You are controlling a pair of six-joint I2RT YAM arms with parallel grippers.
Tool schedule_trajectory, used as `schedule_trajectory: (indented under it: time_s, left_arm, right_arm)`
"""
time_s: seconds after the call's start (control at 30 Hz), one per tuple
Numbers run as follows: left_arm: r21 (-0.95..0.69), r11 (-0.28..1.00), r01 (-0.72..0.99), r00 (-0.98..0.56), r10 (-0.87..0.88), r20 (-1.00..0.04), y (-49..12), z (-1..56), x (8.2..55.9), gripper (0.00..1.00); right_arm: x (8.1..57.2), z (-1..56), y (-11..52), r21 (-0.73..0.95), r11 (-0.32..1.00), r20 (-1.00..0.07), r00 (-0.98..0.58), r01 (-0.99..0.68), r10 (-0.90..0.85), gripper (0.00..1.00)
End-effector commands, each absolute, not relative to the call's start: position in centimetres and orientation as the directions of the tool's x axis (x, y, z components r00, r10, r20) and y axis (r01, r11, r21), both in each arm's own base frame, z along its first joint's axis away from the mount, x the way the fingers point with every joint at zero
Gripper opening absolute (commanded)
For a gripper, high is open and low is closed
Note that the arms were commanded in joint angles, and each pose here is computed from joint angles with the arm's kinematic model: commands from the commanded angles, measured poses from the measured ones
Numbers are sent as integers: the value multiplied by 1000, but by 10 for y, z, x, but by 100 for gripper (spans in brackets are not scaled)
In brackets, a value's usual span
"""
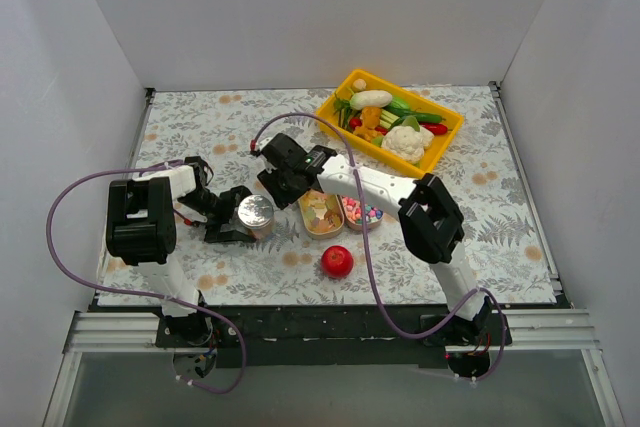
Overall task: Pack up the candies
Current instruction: Close the bottle lid on the packing bottle, then screw the bottle lid onto the packing bottle.
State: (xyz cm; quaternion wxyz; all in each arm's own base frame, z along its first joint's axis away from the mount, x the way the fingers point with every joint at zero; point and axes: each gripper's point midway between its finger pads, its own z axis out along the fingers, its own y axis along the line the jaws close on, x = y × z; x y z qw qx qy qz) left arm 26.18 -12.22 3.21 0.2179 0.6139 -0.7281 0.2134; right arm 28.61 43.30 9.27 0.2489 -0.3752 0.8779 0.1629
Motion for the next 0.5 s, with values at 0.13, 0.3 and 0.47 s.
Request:
schedule_trajectory:
  time_s: [0.13,0.3,0.47]
  left_arm:
    - [120,149,-982,-40,-774,632,-127,1,232,98]
    - [103,143,-984,-43,-760,648,-128,6,239,98]
    - [111,143,-983,-38,-761,648,-128,8,239,98]
  right_arm:
    - [317,159,428,6,770,-669,-575,-638,-472,54]
    - [317,185,433,37,757,-714,-548,-652,-436,56]
    - [294,194,459,140,624,-724,-510,-769,-465,56]
